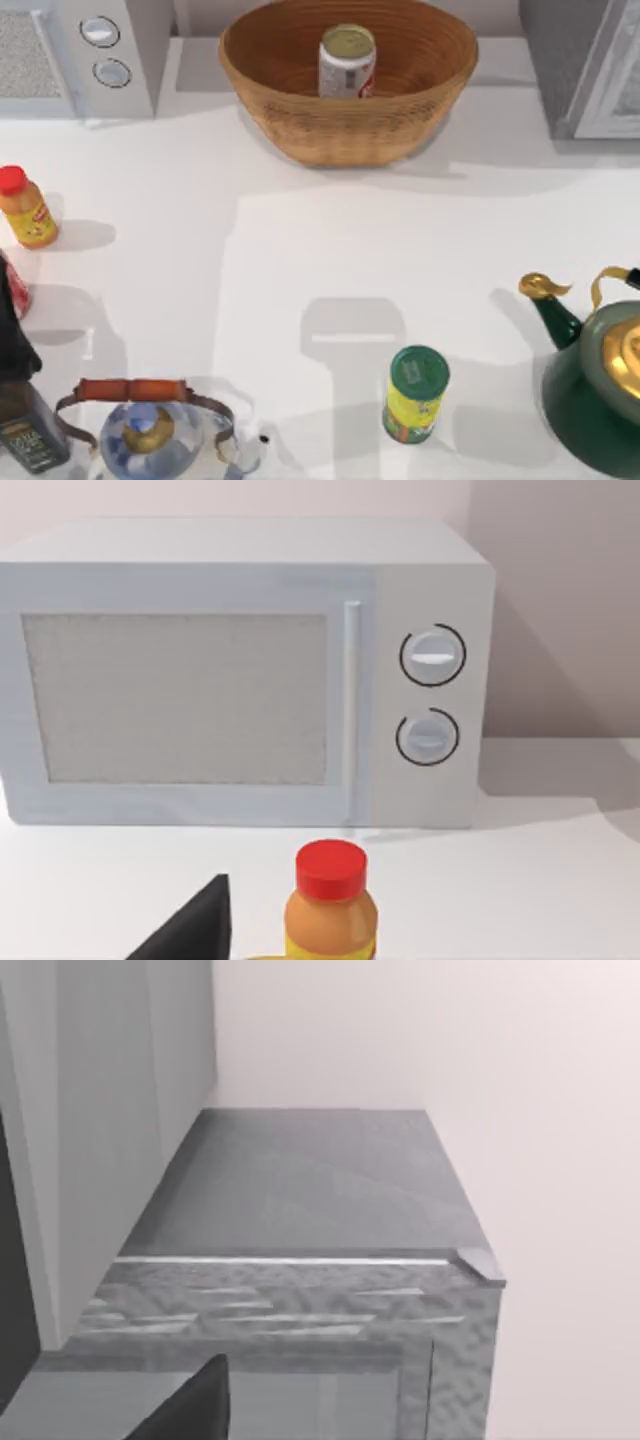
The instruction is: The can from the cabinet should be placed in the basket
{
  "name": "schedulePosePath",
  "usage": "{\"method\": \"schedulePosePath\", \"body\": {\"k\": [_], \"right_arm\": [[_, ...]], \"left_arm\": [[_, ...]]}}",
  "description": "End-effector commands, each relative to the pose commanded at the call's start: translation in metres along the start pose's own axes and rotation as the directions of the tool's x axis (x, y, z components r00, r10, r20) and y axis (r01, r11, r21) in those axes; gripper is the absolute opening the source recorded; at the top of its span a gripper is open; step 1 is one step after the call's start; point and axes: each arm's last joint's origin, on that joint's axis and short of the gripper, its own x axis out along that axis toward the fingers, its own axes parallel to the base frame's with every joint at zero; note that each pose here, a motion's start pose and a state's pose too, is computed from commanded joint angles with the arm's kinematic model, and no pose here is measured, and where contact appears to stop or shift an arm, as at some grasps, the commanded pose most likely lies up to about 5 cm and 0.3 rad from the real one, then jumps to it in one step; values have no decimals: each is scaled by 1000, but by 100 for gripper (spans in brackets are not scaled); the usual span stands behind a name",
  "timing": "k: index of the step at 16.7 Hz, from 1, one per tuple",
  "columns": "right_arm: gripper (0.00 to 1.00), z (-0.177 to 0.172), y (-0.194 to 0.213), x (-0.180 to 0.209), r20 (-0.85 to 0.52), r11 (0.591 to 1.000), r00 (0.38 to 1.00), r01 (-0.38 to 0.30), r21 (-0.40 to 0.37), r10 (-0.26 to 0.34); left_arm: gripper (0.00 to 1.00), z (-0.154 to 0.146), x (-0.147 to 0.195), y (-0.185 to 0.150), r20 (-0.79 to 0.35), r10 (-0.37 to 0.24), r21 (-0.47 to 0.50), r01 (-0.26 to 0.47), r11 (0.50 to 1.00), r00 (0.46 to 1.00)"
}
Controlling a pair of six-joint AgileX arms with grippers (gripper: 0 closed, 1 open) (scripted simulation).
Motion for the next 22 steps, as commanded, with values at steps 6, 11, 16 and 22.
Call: {"method": "schedulePosePath", "body": {"k": [6,11,16,22], "right_arm": [[100,4,41,49,10,1000,1000,-2,-1,2],[100,4,130,98,8,1000,1000,-3,8,3],[100,3,235,100,2,1000,1000,-1,7,1],[100,1,295,73,-1,1000,1000,0,2,0]], "left_arm": [[100,0,0,0,0,0,0,0,1000,1000],[100,0,0,0,0,0,0,0,1000,1000],[100,0,0,0,0,0,0,0,1000,1000],[100,0,0,0,0,0,0,0,1000,1000]]}}
